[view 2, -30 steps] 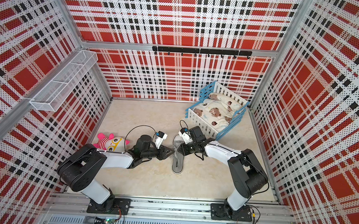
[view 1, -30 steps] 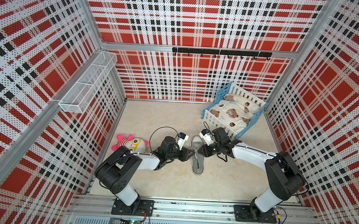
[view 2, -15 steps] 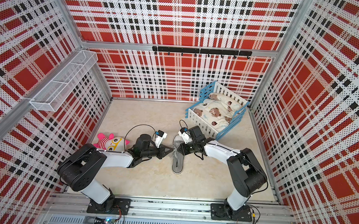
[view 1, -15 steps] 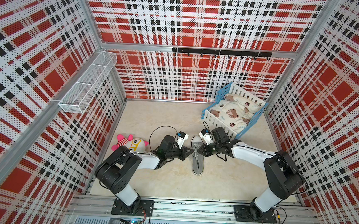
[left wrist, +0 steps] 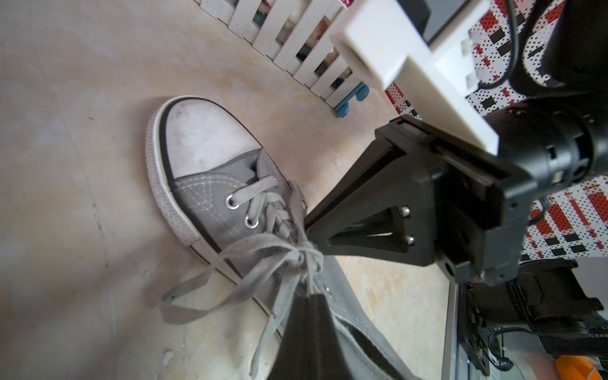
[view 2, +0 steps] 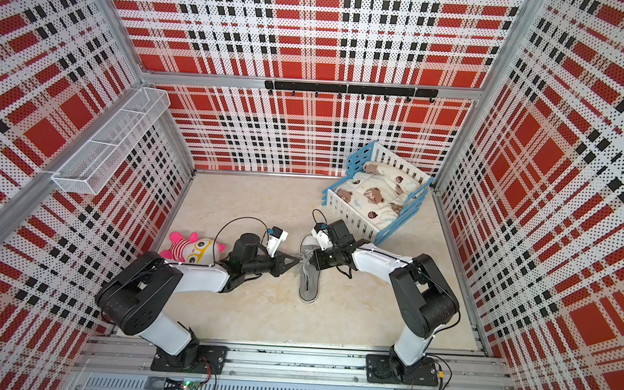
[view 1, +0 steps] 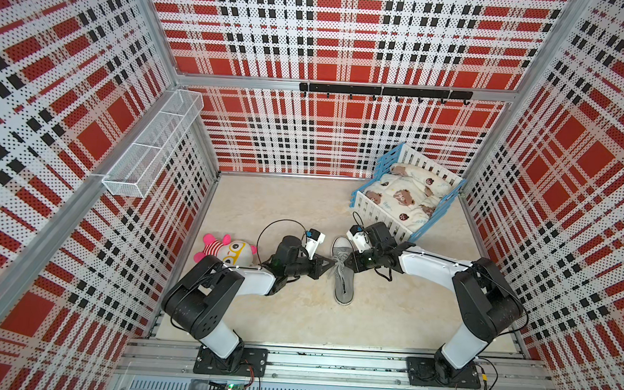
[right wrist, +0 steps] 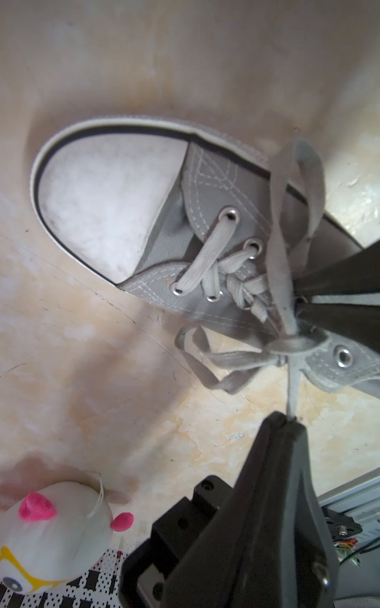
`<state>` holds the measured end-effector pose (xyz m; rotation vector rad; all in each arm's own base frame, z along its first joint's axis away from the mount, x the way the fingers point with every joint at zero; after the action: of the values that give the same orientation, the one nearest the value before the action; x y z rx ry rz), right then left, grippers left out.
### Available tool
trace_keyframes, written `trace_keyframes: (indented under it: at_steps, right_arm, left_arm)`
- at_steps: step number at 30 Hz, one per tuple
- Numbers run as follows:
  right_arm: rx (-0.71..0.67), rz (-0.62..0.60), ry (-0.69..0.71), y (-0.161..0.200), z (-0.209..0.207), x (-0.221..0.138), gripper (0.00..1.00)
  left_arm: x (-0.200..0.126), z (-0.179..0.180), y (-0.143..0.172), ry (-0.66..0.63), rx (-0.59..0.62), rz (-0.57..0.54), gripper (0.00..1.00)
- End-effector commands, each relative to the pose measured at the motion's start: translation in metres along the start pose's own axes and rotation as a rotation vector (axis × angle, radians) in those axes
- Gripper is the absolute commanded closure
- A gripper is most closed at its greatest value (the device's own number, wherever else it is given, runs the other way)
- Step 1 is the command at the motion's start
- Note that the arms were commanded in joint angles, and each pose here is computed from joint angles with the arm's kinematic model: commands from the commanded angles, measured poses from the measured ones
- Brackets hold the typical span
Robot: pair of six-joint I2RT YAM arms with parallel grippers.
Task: Tie the shoes
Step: Tie the shoelace on the shoe.
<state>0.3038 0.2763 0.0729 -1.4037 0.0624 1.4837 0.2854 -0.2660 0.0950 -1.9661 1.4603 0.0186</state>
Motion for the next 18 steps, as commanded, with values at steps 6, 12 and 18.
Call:
trace_keyframes:
  at_steps: [6,12,18]
  right_arm:
    - [-0.064,-0.04,0.022,-0.013,0.006,-0.018,0.83]
    - [-0.108,-0.087,-0.043,-0.021,0.021,-0.029,0.77]
    - [-0.101,-0.078,-0.057,-0.022,0.022,-0.022,0.76]
  left_arm:
    - [-0.006,-0.001,0.003,0.012,-0.007,0.004,1.0]
    - [-0.004,0.0,0.005,0.01,-0.007,0.011,1.0]
    - [-0.004,-0.002,0.004,0.013,-0.002,0.012,1.0]
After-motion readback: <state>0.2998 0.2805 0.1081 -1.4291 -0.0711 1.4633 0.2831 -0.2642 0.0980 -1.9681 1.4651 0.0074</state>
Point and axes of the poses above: each gripper's point midway between its finger pads, its own x axis out along the fingers, its own z axis along the line the jaws close on, y = z × x, the point moved 1 cm from there along -x, back along the fingers, and after that the axes turned 15 degrees about -x, right-handed, at the moved point
